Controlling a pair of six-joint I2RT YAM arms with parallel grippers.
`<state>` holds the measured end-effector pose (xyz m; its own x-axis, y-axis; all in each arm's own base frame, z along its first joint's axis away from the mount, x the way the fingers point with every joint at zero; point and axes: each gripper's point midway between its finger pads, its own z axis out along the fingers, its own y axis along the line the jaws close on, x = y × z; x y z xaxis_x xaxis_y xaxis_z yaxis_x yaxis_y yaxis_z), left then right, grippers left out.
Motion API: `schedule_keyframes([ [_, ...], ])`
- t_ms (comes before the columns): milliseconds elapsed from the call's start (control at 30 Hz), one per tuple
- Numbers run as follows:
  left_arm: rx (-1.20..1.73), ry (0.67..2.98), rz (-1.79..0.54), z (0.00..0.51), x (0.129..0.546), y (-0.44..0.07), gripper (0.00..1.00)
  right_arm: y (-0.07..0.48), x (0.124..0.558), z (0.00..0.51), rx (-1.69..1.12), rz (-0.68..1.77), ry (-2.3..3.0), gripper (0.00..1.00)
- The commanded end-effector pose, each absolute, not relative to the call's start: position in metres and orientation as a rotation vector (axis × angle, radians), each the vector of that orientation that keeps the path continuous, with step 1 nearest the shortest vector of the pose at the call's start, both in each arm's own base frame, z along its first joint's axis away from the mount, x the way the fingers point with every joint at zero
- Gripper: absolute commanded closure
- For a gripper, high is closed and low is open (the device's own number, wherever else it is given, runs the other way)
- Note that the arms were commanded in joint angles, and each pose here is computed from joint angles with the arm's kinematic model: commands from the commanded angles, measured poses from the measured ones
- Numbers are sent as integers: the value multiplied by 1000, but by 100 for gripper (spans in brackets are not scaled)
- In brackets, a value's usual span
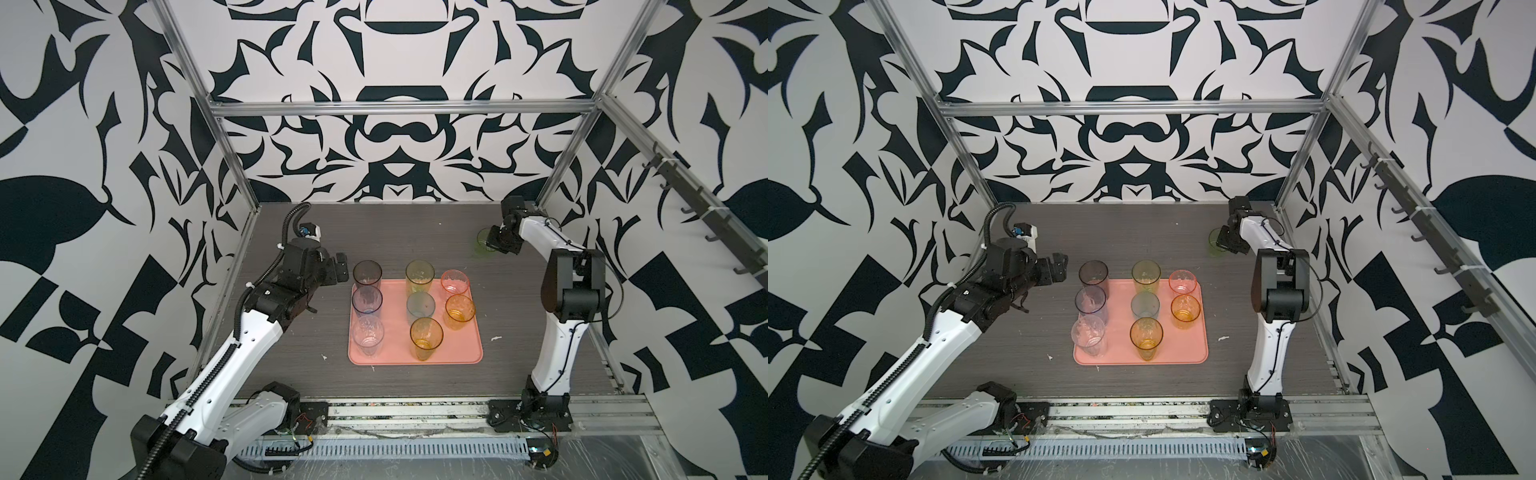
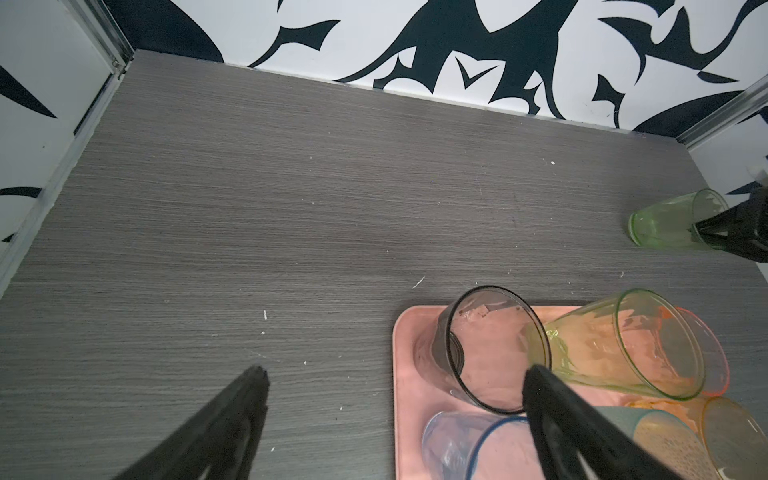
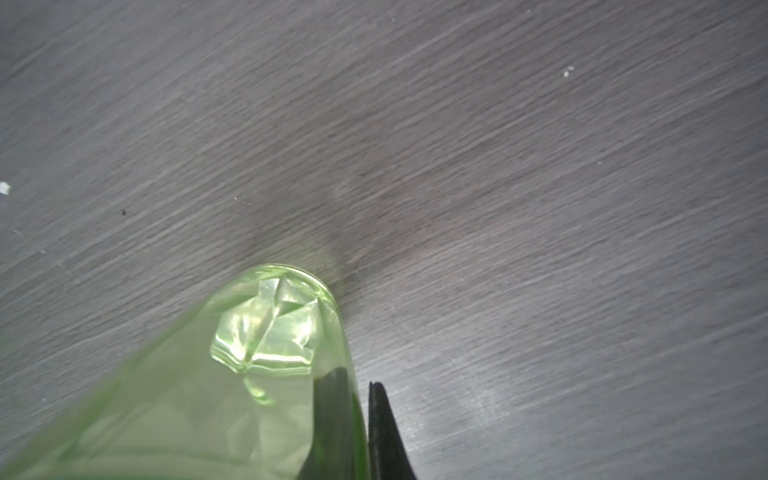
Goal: Place the glasses into the tray
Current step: 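Lower the right gripper around the green glass rim and close it, then lift the green glass and carry it toward the tray's near corner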
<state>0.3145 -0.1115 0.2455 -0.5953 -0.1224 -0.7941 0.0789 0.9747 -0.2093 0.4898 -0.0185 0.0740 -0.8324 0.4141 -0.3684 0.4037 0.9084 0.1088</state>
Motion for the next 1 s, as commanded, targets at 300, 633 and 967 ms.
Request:
schedule_keyframes([
  [300,-27,2144,-339,264,322,-120,1,-23,472,162,541,12,2615,100],
  [633,-69,2175,-363,261,316,-119,1,-11,434,200,513,105,2620,100],
  [967,-121,2180,-436,256,300,-118,1,-5,385,220,484,136,2599,100],
])
